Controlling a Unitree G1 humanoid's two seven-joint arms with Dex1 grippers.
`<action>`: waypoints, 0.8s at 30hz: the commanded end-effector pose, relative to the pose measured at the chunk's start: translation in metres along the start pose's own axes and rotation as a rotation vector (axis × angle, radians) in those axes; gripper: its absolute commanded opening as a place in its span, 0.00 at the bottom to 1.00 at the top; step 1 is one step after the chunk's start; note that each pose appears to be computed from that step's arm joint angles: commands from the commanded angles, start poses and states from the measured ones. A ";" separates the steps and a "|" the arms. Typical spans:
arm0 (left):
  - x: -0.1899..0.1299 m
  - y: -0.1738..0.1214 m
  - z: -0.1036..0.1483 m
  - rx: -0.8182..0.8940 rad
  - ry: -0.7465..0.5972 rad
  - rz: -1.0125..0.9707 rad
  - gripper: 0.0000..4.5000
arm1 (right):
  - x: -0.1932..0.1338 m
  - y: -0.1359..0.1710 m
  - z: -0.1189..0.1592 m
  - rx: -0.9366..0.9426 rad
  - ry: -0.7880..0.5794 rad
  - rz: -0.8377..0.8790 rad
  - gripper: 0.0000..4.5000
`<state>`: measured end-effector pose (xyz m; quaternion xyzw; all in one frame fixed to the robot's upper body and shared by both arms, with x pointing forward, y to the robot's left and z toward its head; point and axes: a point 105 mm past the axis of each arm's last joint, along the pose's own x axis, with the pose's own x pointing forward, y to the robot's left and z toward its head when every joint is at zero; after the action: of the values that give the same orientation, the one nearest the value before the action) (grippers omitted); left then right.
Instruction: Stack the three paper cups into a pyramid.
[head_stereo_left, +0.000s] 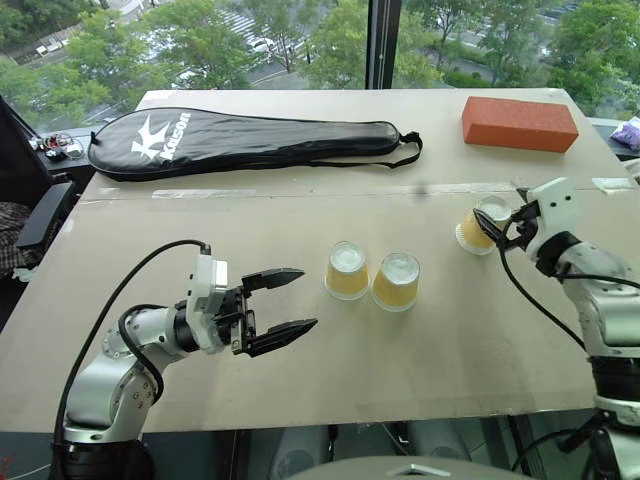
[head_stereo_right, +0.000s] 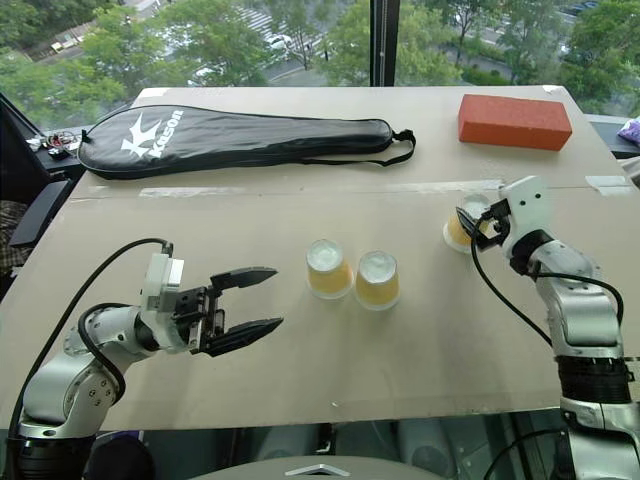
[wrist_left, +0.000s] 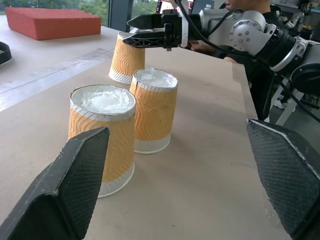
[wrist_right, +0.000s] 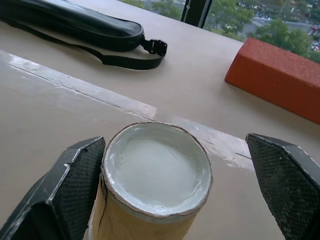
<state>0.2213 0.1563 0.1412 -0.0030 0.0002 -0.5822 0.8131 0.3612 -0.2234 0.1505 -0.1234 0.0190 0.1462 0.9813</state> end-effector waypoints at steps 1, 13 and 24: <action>0.001 -0.004 0.007 0.034 -0.018 -0.007 1.00 | 0.000 -0.004 0.006 0.038 -0.026 0.005 0.99; 0.001 -0.007 0.026 0.050 -0.100 0.008 1.00 | -0.020 0.019 0.058 0.028 -0.207 0.238 0.50; -0.027 0.001 0.031 0.033 -0.212 0.040 1.00 | -0.058 0.139 0.128 -0.026 -0.278 0.844 0.50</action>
<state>0.2175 0.1749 0.1628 -0.0384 -0.0837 -0.5523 0.8286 0.2760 -0.0898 0.2435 -0.0793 -0.0712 0.5236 0.8453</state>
